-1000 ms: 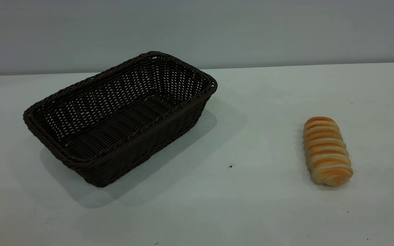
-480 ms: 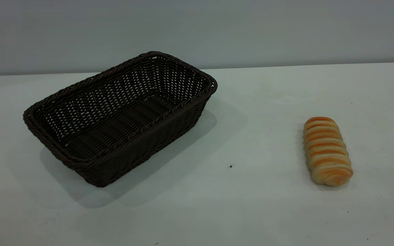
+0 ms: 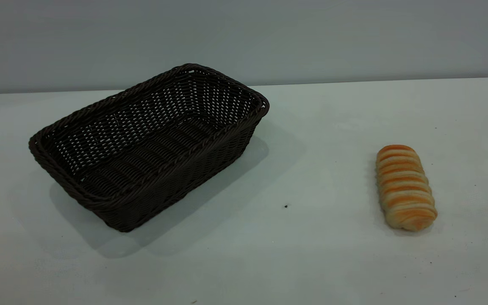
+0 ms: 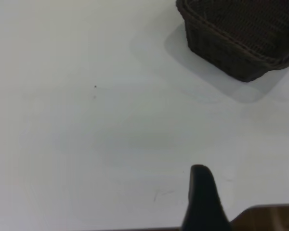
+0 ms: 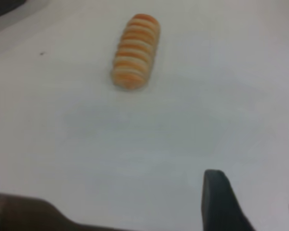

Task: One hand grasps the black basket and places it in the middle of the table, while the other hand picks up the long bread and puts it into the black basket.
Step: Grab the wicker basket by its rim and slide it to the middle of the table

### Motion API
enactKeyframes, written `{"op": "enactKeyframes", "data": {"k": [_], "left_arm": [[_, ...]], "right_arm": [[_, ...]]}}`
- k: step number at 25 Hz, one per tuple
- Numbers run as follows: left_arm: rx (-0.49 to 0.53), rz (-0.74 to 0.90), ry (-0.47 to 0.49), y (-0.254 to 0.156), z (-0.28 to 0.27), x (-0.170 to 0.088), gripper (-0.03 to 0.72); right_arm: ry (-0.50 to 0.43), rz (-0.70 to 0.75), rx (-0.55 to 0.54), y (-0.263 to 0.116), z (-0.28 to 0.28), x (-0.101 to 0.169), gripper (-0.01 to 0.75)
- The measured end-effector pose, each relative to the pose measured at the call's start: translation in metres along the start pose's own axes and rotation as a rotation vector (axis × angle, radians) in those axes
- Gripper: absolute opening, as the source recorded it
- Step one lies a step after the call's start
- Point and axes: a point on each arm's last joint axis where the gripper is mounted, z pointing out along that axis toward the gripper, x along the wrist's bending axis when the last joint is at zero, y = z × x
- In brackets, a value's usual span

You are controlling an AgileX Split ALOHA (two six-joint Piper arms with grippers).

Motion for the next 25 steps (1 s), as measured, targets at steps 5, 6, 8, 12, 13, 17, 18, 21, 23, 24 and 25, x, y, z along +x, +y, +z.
{"op": "enactKeyframes", "data": {"k": [5, 6, 8, 12, 13, 17, 18, 21, 23, 24, 25], "left_arm": [[-0.058, -0.060, -0.007, 0.013, 0.000, -0.001, 0.538], [-0.081, -0.093, -0.011, 0.019, 0.001, -0.001, 0.530], [-0.080, -0.145, -0.007, 0.032, 0.009, -0.002, 0.517], [0.010, -0.150, 0.048, 0.059, 0.038, -0.001, 0.503], [0.033, -0.147, 0.058, 0.065, 0.047, -0.001, 0.503], [0.173, -0.174, 0.075, 0.084, 0.094, -0.005, 0.503], [0.207, -0.184, 0.077, 0.086, 0.107, -0.007, 0.503], [0.301, -0.210, 0.086, 0.089, 0.145, -0.010, 0.503], [0.367, -0.240, 0.096, 0.087, 0.171, -0.012, 0.503], [0.386, -0.259, 0.100, 0.087, 0.181, -0.013, 0.503], [0.413, -0.279, 0.104, 0.087, 0.193, -0.014, 0.503]], "right_arm": [[0.058, -0.033, -0.012, 0.002, -0.001, 0.000, 0.333], [0.067, -0.034, -0.022, 0.004, -0.001, 0.000, 0.333], [0.075, -0.035, -0.050, 0.014, 0.001, 0.000, 0.333], [0.070, -0.041, -0.043, 0.034, 0.018, -0.001, 0.333], [0.066, -0.042, -0.027, 0.037, 0.023, -0.002, 0.333], [0.064, -0.038, 0.050, 0.051, 0.047, -0.002, 0.354], [0.062, -0.037, 0.070, 0.053, 0.054, -0.002, 0.365], [0.062, -0.035, 0.117, 0.058, 0.069, -0.002, 0.405], [0.060, -0.035, 0.139, 0.060, 0.077, -0.002, 0.427], [0.061, -0.034, 0.143, 0.061, 0.080, -0.002, 0.434], [0.060, -0.033, 0.142, 0.062, 0.081, -0.002, 0.439]]}}
